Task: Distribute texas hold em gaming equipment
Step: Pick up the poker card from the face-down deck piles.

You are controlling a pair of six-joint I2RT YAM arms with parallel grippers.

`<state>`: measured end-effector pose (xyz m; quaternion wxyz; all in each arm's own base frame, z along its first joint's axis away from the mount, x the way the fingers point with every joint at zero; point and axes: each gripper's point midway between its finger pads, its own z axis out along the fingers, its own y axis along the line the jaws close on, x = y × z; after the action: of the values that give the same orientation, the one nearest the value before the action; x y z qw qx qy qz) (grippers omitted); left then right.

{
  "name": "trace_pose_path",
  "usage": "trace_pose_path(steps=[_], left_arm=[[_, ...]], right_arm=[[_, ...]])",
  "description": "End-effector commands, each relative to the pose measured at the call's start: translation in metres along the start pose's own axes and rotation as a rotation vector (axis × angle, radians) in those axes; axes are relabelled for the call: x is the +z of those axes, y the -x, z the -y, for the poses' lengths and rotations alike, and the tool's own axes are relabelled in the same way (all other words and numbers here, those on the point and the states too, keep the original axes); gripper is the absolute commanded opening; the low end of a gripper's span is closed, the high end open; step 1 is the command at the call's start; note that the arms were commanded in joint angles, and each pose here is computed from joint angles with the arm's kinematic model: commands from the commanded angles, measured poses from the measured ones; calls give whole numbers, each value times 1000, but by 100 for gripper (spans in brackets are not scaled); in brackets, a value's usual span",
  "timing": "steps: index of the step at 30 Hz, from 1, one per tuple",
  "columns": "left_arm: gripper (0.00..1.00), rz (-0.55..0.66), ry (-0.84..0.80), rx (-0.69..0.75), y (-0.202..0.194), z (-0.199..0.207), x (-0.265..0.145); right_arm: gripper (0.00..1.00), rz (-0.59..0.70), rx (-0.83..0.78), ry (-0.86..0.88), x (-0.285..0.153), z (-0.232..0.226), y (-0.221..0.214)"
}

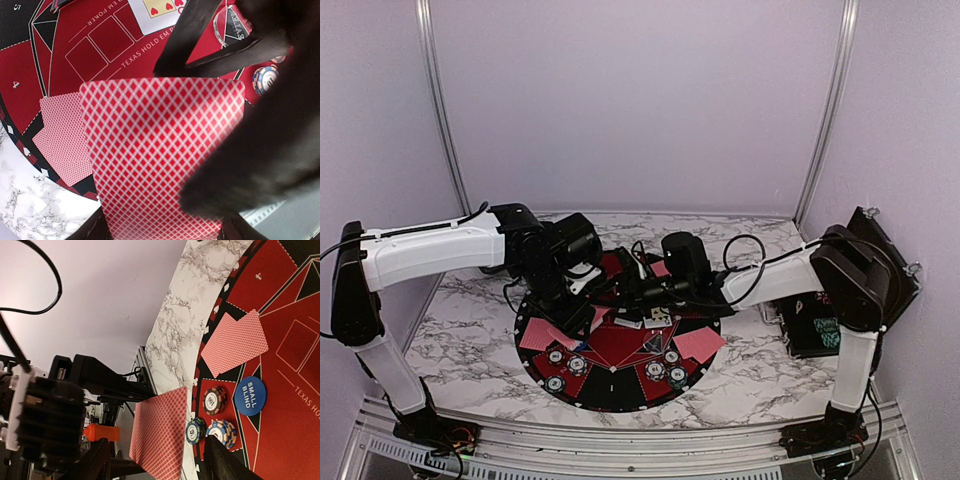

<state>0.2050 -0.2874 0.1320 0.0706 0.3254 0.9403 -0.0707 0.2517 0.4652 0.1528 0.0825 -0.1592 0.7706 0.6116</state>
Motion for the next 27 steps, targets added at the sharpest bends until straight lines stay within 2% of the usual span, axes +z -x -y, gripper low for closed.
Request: trace_pose_path(steps=[1,12,27], left_arm=[[52,6,-7,7,3,2,-8],[52,7,-7,5,4,2,-9],[52,9,-6,2,4,2,-10]], right_arm=[[61,31,-36,36,-16,-23,7],[40,31,8,40,-24,-19,0],[29,-7,58,75,-15,-15,-9]])
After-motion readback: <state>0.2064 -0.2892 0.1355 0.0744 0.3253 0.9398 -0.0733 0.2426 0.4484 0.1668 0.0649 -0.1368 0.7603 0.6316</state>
